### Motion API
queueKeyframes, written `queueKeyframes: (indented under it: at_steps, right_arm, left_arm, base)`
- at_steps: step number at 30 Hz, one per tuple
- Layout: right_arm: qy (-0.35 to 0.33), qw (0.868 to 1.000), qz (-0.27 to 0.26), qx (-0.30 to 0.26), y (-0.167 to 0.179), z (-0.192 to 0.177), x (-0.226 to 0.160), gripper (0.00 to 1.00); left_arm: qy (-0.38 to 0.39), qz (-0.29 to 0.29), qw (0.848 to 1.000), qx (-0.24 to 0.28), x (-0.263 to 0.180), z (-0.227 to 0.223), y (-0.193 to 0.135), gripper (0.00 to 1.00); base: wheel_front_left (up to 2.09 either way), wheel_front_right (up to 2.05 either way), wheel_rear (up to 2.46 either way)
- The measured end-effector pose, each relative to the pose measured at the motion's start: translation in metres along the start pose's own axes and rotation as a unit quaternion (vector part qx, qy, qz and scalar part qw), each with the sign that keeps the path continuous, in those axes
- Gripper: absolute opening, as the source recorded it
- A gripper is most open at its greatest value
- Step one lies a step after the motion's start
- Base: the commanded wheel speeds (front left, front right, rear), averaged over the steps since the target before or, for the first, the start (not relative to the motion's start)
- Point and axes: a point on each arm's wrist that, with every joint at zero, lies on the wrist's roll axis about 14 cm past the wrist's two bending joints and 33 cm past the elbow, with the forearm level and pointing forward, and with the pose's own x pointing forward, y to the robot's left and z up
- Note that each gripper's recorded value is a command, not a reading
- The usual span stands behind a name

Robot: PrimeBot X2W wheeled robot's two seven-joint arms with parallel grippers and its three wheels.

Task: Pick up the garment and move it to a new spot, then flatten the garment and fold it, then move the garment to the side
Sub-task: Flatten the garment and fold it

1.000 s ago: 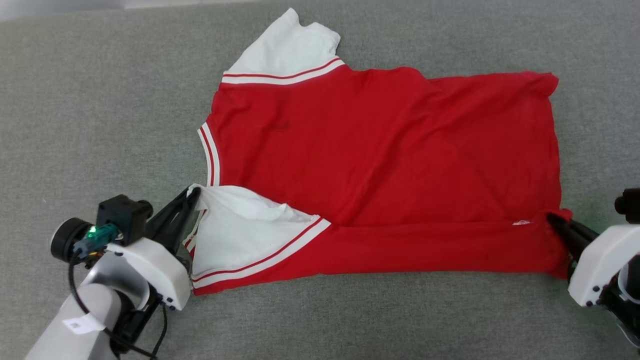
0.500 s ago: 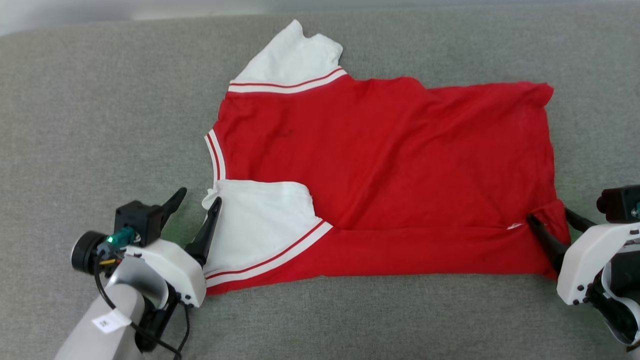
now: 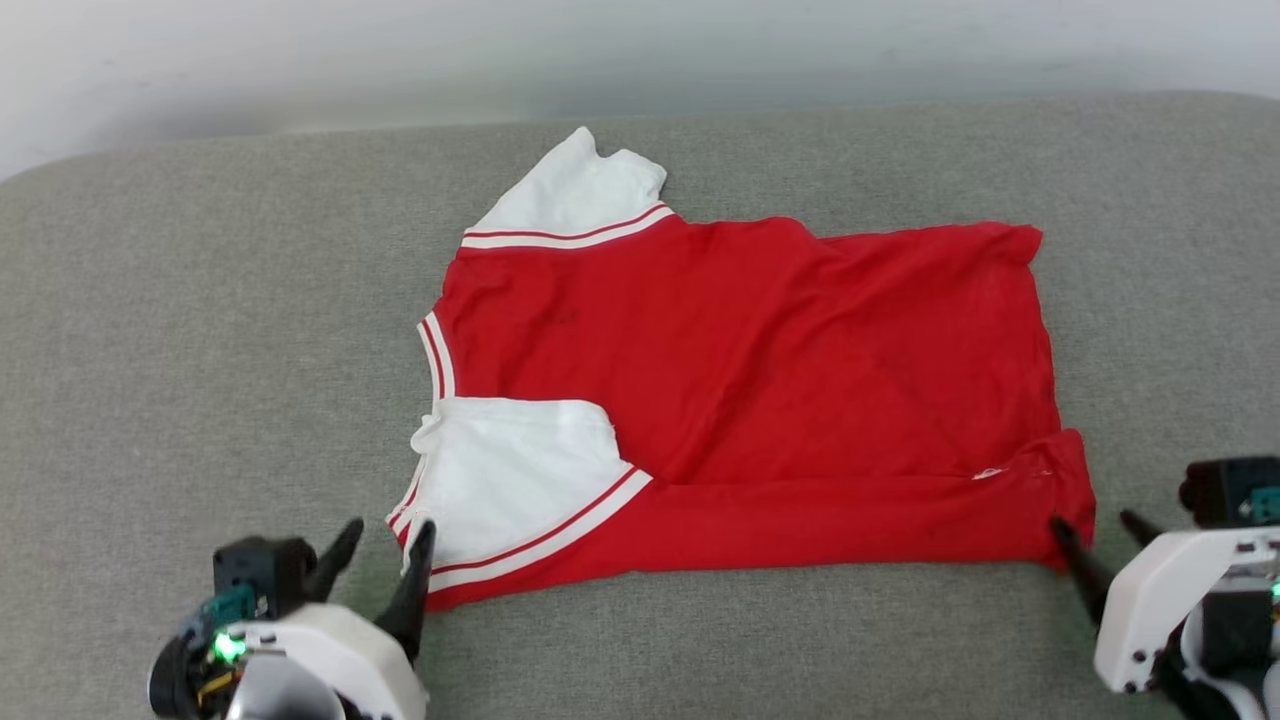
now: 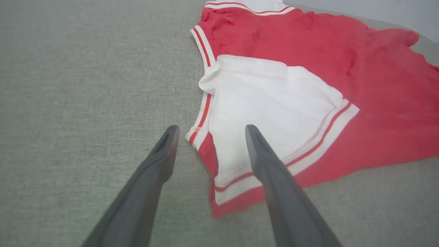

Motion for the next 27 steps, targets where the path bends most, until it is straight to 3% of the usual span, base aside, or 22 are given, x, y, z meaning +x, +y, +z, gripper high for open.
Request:
queueKeyframes:
  at_steps: [8,24,25,27]
  right_arm:
    - [0.013,0.999,0.005,0.047,0.015,-0.014,-0.008,1.00]
    - [0.010,0.999,0.009,0.047,0.019,-0.013,0.001,1.00]
    - [0.010,0.999,0.007,0.042,0.016,-0.013,0.000,1.00]
    - [0.010,0.999,0.001,0.035,0.011,-0.013,-0.001,1.00]
  left_arm:
    - [0.076,0.018,0.997,-0.009,-0.017,-0.033,0.002,1.00]
    - [0.178,0.007,0.984,0.003,0.005,-0.073,0.001,0.98]
    - [0.184,0.003,0.983,0.004,0.006,-0.075,0.000,0.44]
    - [0.186,0.000,0.983,0.006,0.006,-0.075,0.000,0.00]
  base:
    - [0.00,0.00,0.00]
    - [0.00,0.00,0.00]
    - [0.00,0.00,0.00]
    - [0.00,0.00,0.00]
